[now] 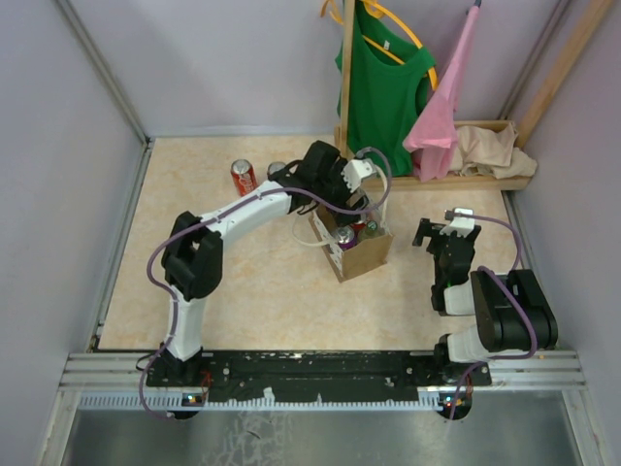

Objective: Take the beverage out of the canvas bag

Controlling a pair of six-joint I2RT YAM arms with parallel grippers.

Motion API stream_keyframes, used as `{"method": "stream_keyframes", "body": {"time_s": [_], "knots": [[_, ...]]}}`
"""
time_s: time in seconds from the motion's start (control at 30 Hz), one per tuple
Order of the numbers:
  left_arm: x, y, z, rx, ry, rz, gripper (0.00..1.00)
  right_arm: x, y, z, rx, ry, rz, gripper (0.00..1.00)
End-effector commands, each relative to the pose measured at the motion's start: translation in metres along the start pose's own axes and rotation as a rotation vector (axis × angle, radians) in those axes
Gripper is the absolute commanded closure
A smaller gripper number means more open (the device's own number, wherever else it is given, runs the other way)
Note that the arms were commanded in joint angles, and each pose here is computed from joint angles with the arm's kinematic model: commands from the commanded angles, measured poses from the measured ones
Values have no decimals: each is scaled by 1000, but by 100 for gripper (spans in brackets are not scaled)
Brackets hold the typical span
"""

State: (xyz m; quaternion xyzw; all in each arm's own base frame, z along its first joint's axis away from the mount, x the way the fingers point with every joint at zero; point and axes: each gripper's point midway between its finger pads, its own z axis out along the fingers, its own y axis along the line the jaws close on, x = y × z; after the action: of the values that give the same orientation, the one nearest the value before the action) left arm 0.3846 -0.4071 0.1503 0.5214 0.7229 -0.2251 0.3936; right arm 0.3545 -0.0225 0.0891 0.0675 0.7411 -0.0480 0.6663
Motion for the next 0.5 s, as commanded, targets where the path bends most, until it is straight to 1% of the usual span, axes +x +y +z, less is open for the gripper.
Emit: {"method": "stream_keyframes", "body": {"time_s": [0.0,0.33,0.47], "knots": [[-10,-1,7,11,-15,19,0,-19,2,6,-2,-63,20,1],[-2,-5,7,3,43,15,0,-19,2,6,-1,-63,19,1],[-4,-8,5,-1,48,19,0,-19,2,6,-1,-63,20,1]]}}
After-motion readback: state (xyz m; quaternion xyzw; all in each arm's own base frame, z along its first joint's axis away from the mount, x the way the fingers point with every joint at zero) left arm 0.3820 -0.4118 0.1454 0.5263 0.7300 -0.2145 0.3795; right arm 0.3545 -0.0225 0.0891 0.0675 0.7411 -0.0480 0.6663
